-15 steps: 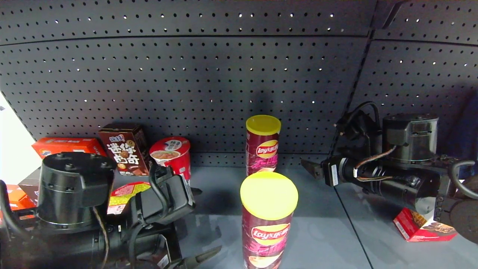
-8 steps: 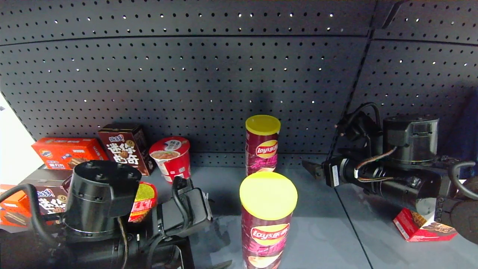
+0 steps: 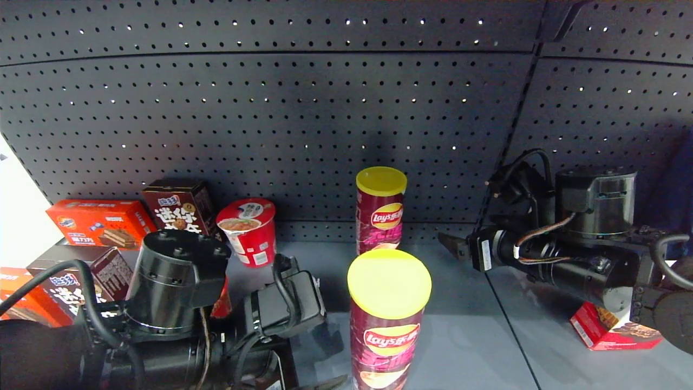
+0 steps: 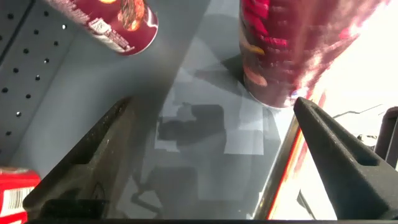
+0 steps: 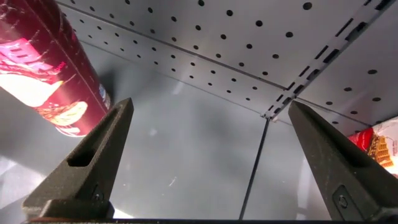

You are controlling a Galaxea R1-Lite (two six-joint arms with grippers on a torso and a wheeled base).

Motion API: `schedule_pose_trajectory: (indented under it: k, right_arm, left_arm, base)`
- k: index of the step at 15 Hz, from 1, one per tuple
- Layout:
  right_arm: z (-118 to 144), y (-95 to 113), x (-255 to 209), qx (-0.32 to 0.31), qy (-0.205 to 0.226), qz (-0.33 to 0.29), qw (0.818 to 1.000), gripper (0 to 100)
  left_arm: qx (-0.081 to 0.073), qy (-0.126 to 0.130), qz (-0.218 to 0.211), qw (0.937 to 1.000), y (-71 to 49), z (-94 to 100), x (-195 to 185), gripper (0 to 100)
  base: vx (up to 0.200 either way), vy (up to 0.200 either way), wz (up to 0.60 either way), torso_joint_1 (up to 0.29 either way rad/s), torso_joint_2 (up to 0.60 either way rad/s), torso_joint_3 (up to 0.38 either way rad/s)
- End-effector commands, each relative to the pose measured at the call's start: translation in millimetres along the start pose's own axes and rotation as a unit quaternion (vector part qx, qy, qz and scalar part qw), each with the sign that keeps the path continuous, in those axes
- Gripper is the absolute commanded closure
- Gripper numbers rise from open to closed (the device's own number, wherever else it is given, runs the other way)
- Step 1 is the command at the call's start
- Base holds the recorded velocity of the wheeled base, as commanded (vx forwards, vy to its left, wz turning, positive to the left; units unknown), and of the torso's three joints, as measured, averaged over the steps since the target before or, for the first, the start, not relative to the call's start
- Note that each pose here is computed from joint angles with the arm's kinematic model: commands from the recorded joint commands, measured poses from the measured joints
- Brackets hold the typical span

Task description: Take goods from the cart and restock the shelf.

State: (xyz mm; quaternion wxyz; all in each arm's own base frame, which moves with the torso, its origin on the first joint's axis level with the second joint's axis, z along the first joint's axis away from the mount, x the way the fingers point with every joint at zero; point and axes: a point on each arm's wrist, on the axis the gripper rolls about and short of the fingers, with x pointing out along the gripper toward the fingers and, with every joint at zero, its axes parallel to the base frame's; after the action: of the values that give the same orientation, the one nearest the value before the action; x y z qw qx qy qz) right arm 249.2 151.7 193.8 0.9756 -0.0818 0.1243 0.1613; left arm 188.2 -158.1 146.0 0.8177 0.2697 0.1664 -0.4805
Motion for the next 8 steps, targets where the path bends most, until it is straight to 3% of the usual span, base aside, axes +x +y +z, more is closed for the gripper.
schedule_pose_trajectory:
  k: [1,8]
  right_arm:
    - [-0.1,0.1,-0.2,0.000,0.000,0.000,1.000,0]
    - [-1.9,0.0,-1.4,0.000,-0.001,0.002,1.000,0]
  left_arm:
    - [0.002,0.001,-0.005,1.0000,0.0,2.0,5.5,0]
    - [0.003,0.005,-0.012,0.9999,-1.5,2.3,11.1,0]
  base:
    - [0.000,0.000,0.00,0.000,0.00,0.000]
    - [0.000,0.000,0.00,0.000,0.00,0.000]
